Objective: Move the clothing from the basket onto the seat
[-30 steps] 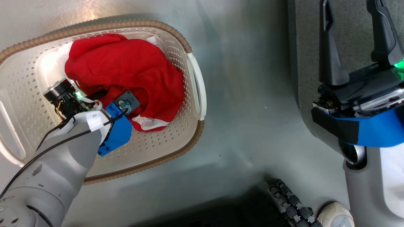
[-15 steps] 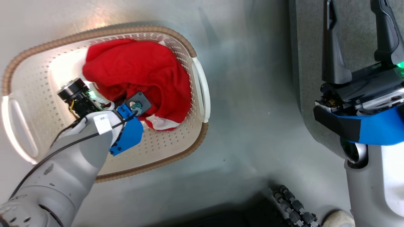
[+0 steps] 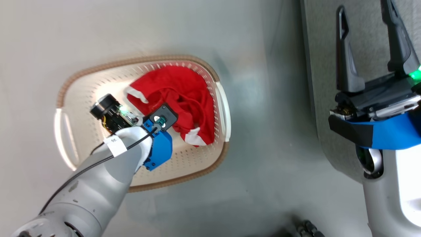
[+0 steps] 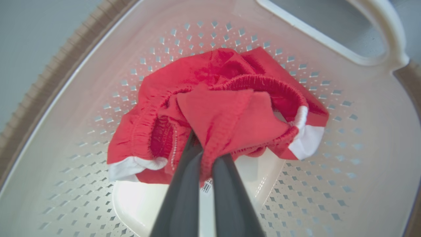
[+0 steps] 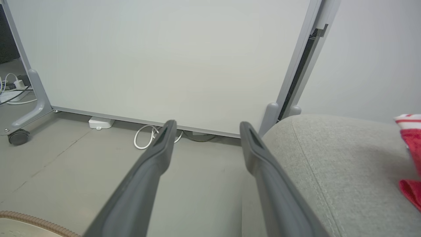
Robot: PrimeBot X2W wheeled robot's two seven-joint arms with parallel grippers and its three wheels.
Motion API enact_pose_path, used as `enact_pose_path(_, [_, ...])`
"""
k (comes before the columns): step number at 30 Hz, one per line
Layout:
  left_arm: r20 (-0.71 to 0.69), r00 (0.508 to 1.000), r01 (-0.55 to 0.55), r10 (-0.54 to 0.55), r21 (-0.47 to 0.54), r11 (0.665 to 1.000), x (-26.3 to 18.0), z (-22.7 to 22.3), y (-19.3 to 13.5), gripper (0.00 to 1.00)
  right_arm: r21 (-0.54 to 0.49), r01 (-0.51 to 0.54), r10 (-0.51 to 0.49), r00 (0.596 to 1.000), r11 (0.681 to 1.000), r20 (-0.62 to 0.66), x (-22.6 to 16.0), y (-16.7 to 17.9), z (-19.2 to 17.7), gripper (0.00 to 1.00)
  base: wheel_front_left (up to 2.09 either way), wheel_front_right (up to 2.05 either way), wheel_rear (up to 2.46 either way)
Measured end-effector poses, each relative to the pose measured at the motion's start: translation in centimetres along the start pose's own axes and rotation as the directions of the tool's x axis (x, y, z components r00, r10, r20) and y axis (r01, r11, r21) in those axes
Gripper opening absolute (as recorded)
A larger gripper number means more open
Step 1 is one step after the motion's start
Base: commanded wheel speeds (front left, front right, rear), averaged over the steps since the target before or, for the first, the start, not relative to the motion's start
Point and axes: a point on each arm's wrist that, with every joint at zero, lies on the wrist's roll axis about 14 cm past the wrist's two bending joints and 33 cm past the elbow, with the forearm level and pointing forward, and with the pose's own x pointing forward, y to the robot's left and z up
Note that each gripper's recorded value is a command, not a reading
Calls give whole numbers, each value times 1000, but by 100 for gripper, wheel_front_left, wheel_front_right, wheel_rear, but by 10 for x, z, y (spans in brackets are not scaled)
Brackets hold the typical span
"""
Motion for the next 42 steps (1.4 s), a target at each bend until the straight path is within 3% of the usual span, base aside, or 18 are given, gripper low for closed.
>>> enact_pose_path(9, [152,982,-106,114,-62,992,-49,54,9,0,9,0,-1,998,1000,55,-14,2,43,100,0,0,0])
enact_pose_path(20, [368,886,-252,282,-128,959,-127,119,26,0,26,3,-6,991,1000,133,-40,6,97,100,0,0,0])
enact_pose_path(30, [558,721,-363,410,-199,910,-210,174,34,0,48,17,-25,983,999,183,-74,9,133,100,0,0,0])
enact_pose_path(42, [792,447,-477,415,-181,860,-318,253,17,0,71,33,-49,971,997,236,-111,11,163,100,0,0,0])
